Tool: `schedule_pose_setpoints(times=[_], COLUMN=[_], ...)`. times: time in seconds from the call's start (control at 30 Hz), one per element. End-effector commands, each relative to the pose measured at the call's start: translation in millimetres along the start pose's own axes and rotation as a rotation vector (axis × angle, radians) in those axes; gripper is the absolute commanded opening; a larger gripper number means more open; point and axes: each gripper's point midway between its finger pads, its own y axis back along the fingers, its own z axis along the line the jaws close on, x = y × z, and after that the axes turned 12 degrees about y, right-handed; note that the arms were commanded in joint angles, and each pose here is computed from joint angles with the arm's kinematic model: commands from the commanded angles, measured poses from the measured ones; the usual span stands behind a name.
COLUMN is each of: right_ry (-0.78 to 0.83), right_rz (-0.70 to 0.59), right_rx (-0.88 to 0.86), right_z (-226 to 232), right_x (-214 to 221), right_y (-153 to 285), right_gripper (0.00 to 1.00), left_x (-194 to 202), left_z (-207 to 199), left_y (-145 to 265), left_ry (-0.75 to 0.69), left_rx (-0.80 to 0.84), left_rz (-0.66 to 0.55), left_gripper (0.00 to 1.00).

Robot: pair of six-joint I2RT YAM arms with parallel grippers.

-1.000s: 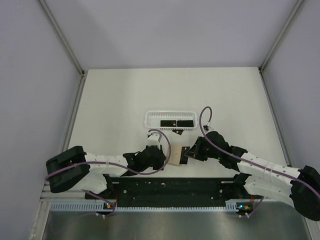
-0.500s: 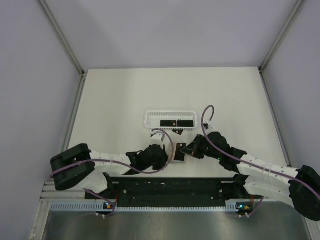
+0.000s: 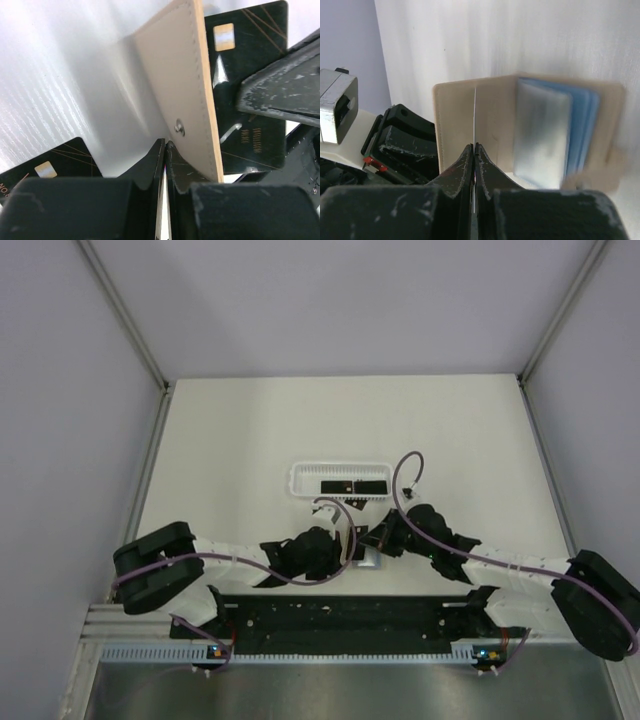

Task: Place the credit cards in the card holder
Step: Open the card holder at the center of the board.

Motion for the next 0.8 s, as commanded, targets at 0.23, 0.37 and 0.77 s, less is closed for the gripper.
schedule_pose_setpoints(times=[0.23, 0.37, 0.77], right_ry=[0.056, 0.079, 0.092], right_rz=[0.015, 0.027, 0.045], right_rx=[0.114, 0.172, 0.202], right_z=[-21, -31, -38], right_x=[-3, -2, 0], right_y=[-12, -14, -20], right_gripper=[0.00, 0.00, 0.00], left_x=[-9, -21, -79], left_z=[18, 25, -69], left_y=[14, 27, 87], left_ry=[0.005, 0.000, -0.131], left_rx=[-0.058, -0.087, 0.288], left_rz=[-0.050, -0.103, -0.278], left_gripper=[0.00, 0.00, 0.00])
